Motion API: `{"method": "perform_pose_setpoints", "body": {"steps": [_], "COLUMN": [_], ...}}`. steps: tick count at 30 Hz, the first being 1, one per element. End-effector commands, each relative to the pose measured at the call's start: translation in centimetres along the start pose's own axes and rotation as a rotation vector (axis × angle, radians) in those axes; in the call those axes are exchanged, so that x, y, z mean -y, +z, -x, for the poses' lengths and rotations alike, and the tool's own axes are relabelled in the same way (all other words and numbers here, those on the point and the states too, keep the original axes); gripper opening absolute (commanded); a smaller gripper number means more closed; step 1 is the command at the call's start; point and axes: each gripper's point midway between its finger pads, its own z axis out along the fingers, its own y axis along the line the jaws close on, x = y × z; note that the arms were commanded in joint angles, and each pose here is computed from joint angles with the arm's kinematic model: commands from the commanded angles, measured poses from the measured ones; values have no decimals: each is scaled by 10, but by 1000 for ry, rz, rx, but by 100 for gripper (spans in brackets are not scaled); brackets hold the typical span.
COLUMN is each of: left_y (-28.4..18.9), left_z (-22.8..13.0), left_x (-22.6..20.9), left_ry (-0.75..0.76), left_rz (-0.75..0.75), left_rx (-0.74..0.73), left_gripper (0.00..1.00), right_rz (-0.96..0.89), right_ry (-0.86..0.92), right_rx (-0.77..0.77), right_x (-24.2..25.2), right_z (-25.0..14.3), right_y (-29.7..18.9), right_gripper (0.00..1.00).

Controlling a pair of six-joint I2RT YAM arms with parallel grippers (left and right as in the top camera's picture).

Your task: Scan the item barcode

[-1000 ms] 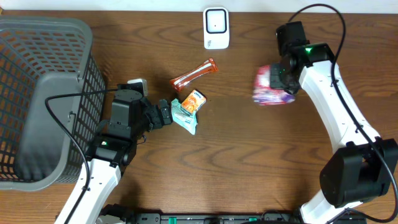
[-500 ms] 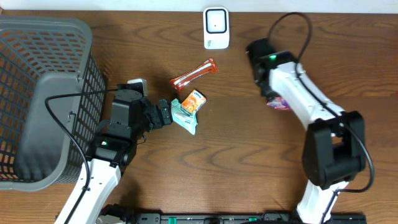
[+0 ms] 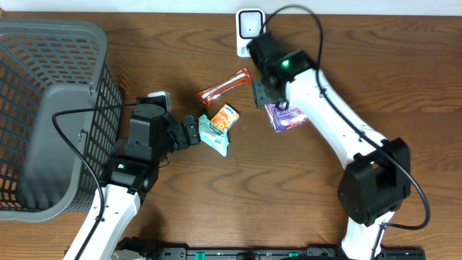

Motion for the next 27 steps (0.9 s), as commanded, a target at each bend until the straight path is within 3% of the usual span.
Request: {"method": "perform_pose_setpoints", "body": {"steps": [1, 7, 14, 19, 24, 27], "left_y": [0, 0, 0, 0, 0, 0], "left_z": [4, 4, 4, 4, 4, 4], "left_x": [-2, -2, -2, -2, -2, -2], "left_ry": [-4, -4, -4, -4, -4, -4], "left_rz": [12, 12, 11, 12, 12, 12], "left_rx": [11, 11, 11, 11, 11, 11], "left_gripper": [98, 98, 98, 98, 98, 98], "right_rz": [49, 56, 470, 687, 771, 901], "right_ry": [-22, 19, -13, 45, 133, 127], "right_rx": [28, -20, -3, -50, -181, -209], "right_x": [13, 62, 88, 101, 102, 85], "right_z": [18, 18, 26, 16, -12, -25], "right_y": [-16, -4, 5, 46, 110, 127], "right_gripper": [74, 78, 84, 85, 81, 72]}}
